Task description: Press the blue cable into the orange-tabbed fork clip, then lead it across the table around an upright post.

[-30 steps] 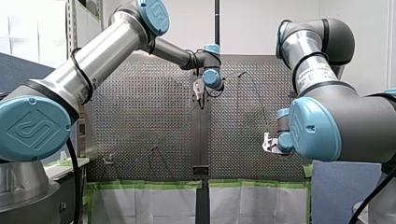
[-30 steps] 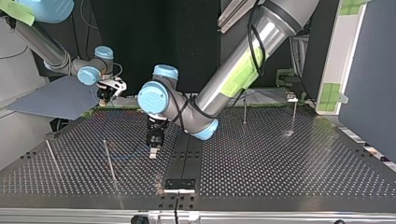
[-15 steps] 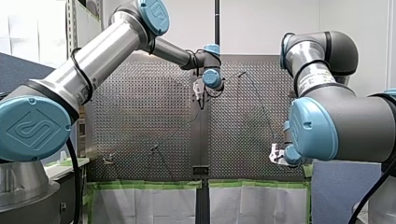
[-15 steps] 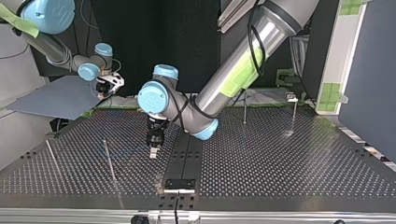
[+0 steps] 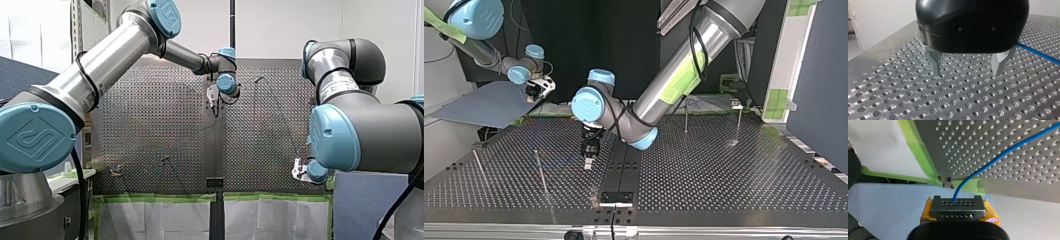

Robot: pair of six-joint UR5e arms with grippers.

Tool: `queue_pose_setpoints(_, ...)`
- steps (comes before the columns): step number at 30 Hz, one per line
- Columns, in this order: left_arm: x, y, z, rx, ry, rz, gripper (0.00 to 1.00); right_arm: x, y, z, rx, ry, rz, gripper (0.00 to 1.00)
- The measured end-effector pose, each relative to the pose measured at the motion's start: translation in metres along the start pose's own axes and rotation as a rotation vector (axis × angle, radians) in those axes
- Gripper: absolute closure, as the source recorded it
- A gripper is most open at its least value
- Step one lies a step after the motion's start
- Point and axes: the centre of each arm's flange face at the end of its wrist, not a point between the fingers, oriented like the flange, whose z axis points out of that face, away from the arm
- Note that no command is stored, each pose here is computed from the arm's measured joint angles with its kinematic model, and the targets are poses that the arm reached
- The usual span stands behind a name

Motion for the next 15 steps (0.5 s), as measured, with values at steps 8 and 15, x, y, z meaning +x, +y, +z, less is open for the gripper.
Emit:
queue_pose_setpoints(8,0.000,0.000,0.000,-0.001,0.001,0.000,0.00,-0.024,0.007,0.006,-0.021,0.000,0.017,1.00)
queue_pose_setpoints(15,0.000,0.001,0.000,-0.002,0.002,0.002,0.00,-0.028,0.008,0.011,-0.020,0.032,0.022,1.00)
